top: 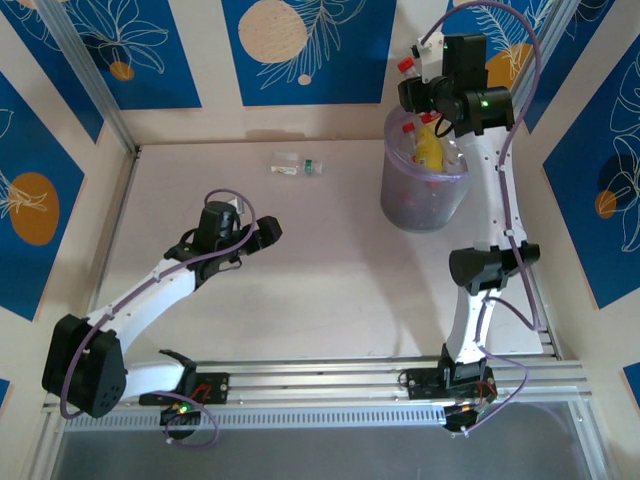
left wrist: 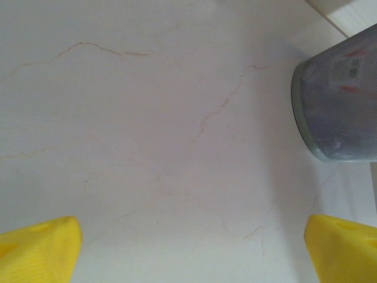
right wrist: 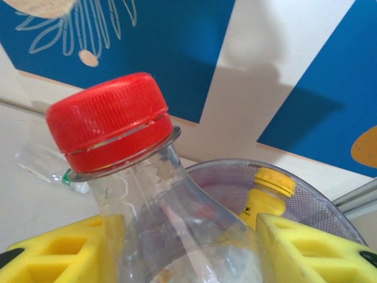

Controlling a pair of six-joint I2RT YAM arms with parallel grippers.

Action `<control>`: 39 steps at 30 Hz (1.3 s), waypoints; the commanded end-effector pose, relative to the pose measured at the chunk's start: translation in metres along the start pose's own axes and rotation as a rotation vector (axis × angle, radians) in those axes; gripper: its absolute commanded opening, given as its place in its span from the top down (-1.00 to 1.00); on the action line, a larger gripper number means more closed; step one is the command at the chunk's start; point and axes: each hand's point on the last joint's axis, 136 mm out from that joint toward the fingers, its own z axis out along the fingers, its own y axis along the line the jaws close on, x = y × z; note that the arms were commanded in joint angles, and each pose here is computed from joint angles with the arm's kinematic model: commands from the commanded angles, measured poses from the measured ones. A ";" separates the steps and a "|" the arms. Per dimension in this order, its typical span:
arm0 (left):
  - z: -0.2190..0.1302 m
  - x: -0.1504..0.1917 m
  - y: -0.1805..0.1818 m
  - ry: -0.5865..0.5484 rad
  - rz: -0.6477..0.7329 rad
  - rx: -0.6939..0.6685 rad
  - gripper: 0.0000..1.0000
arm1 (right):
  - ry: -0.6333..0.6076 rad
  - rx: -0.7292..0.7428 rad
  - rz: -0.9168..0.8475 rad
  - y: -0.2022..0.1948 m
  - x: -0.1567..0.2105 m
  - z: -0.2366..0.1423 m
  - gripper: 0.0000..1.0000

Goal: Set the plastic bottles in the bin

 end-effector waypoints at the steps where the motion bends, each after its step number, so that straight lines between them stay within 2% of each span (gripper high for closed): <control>1: -0.008 -0.008 -0.005 -0.027 -0.011 0.028 -0.93 | 0.035 -0.033 -0.010 0.001 0.007 0.016 0.04; 9: -0.013 -0.008 -0.002 -0.035 -0.004 0.012 -0.93 | 0.130 -0.078 0.011 0.006 0.035 0.045 0.03; 12: -0.014 -0.009 -0.001 -0.038 0.001 0.005 -0.93 | 0.166 -0.050 0.019 0.004 0.044 0.049 0.03; 17: -0.014 -0.009 -0.001 -0.039 0.000 0.004 -0.93 | 0.180 0.035 0.191 -0.028 0.050 0.039 0.03; 25: -0.010 -0.009 -0.003 -0.035 -0.002 0.014 -0.93 | 0.257 0.129 0.341 -0.078 0.076 0.007 0.03; 36: -0.012 -0.010 -0.003 -0.042 -0.003 0.017 -0.93 | 0.361 0.136 0.456 -0.089 0.112 0.029 0.01; 39: -0.014 -0.010 -0.003 -0.044 0.003 0.012 -0.93 | 0.400 0.153 0.450 -0.091 0.123 0.033 -0.07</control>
